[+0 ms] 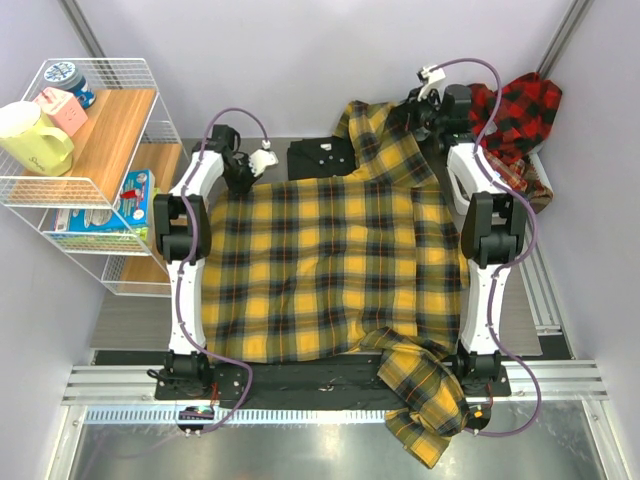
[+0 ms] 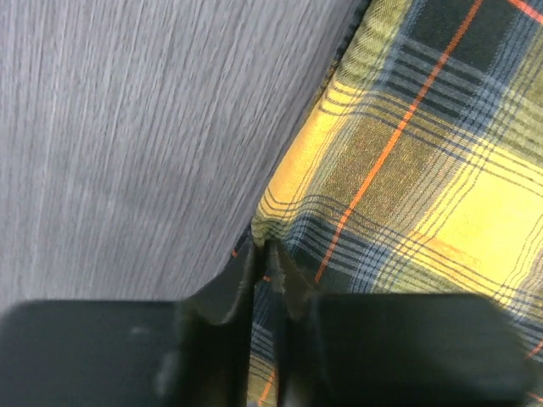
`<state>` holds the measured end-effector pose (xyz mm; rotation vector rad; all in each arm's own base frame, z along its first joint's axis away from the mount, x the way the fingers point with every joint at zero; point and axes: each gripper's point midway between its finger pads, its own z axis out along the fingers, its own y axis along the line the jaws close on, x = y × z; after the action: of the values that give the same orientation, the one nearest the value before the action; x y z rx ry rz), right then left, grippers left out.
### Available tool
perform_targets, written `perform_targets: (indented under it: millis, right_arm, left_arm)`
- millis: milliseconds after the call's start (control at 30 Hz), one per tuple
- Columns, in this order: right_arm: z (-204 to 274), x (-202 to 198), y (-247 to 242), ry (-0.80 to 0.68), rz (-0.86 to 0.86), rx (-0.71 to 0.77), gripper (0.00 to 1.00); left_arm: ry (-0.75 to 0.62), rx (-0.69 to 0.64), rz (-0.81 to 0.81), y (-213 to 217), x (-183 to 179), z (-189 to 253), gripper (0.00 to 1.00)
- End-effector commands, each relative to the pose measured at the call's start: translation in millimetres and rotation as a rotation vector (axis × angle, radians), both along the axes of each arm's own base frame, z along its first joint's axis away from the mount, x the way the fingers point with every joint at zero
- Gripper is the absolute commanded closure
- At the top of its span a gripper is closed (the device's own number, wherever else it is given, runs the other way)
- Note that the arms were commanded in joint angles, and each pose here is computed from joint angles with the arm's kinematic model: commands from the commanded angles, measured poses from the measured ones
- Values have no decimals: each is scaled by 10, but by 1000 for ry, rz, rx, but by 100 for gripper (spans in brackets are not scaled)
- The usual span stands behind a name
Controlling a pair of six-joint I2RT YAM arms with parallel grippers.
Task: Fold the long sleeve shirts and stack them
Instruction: Fold the shirt
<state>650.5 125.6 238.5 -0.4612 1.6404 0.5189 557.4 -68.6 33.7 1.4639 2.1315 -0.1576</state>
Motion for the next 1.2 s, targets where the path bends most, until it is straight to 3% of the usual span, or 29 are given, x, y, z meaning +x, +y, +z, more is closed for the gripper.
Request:
perform_targets:
  millis: [0,33,67,167,233,333,367,467,533,733,800,1167]
  right_arm:
    - [613,-128,-30,-133,11,-12,99]
    - [590,-124,-20,-130,13,-12,99]
    - [587,-125,-27,-128,13,-12,99]
    - [570,-113,-25,-129,14,-14,99]
    - [562,-106,-33,-127,14,-14,99]
    - [542,-104,-41,-124,15,-17,99]
    - [574,-111,-44,-129,13,-17,99]
    - [628,-127,-67,-133,11,-12,99]
    - [699,-160,-75,-139,11,-9,99]
    - [960,-372,-97,-157,17,-14,99]
    - [1049,-496,-102,-162,19,-22,99]
    - [1100,-1219,-188,-126,26,-82,99]
  left_arm:
    - [-59,39,14,155,57,302,82]
    - [-49,48,16,193,56,270,78]
    - [-43,61,22,225,87,224,66]
    - [-22,101,34,337,86,105,56]
    - [-22,105,38,368,101,62,56]
    - [-23,97,44,398,119,40,67]
    - [-21,85,37,374,109,55,77]
    - [-14,55,12,309,52,141,94]
    - [-16,31,0,255,20,232,100]
    - [-74,6,26,239,-27,590,100]
    - [-149,2,42,249,16,824,100]
    - [-159,16,-9,249,-424,973,100]
